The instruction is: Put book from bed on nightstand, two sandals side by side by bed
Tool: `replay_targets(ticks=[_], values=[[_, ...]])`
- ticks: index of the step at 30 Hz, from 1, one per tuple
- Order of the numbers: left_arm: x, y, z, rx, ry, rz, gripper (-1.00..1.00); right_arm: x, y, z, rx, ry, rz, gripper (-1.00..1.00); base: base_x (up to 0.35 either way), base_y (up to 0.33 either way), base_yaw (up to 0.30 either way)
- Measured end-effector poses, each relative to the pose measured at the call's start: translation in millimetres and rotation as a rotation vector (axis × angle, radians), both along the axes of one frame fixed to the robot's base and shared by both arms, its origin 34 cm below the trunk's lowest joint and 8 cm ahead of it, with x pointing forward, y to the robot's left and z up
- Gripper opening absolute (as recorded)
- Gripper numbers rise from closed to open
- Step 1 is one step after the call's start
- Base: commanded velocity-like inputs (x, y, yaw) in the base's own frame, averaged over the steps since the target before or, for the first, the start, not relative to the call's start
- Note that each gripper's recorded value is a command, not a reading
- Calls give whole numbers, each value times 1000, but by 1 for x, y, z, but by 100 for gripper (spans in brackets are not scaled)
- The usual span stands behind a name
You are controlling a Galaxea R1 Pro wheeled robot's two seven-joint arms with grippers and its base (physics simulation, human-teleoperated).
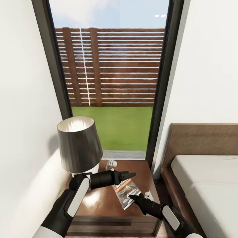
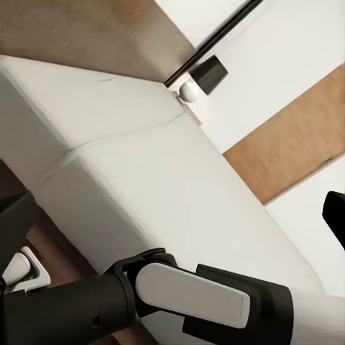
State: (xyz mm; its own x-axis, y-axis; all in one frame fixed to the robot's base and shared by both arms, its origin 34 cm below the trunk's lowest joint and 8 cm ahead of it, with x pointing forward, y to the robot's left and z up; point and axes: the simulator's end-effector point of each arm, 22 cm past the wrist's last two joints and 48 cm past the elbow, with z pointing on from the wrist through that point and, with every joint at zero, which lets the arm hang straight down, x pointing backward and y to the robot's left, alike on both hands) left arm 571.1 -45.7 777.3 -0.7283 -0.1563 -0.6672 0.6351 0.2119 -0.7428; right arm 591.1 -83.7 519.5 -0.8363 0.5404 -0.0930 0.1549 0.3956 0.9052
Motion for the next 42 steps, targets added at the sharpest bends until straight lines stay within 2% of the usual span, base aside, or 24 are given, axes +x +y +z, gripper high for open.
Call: replay_targets(ticks=[10,14,20,22,42], values=[[-4,0,-21,0,0,0,100,-4,0,-21,0,0,0,-100,0,0,0],[-4,1,-21,0,0,2,100,-4,0,-21,2,0,-1,-100,0,0,0],[19,29,-13,-37,5,86,100,-4,0,-21,1,-1,0,-100,86,0,0],[21,32,-12,-42,5,96,100,-4,0,-21,2,-1,-1,-100,161,0,0],[23,33,-13,-42,7,105,100,-4,0,-21,2,0,-1,-100,74,0,0]])
